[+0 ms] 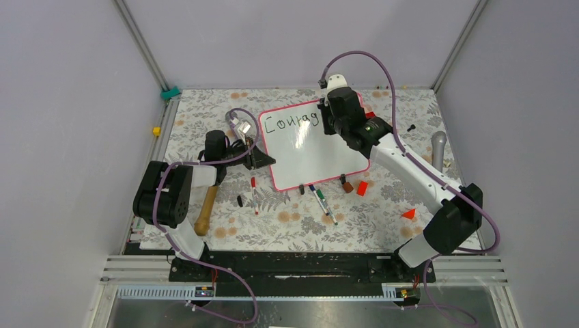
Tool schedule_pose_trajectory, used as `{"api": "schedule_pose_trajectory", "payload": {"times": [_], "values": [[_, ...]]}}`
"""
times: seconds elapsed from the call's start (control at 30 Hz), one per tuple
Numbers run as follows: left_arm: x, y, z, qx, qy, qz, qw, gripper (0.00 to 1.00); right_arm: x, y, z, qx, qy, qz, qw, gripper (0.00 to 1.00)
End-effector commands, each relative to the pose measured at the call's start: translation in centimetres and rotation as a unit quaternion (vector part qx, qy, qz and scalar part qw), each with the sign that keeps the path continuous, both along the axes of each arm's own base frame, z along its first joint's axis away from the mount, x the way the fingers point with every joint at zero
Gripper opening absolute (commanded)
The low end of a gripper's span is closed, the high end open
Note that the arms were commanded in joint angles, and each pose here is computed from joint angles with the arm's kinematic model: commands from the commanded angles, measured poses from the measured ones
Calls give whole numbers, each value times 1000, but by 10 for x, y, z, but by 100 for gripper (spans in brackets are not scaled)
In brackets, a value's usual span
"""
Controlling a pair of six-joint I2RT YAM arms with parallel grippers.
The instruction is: Write a sentence on the whiteboard
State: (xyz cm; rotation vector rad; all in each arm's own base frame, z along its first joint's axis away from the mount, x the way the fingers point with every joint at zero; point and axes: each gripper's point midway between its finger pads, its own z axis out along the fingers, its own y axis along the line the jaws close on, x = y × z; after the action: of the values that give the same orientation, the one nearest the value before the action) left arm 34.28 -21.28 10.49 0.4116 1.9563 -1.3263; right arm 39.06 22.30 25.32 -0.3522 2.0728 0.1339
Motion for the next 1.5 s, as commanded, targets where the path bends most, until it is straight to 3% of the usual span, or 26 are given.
{"api": "schedule_pose_trajectory", "payload": {"times": [0.0,0.97,1.47], "values": [[11,10,-20,29,1,32,999,0,3,-1,17,25,-21,-1,999,0],[10,10,-19,29,1,31,999,0,1,11,6,42,4,21,999,0],[11,10,-19,29,-1,31,999,0,22,-1,6,-9,3,-22,1000,0]]}}
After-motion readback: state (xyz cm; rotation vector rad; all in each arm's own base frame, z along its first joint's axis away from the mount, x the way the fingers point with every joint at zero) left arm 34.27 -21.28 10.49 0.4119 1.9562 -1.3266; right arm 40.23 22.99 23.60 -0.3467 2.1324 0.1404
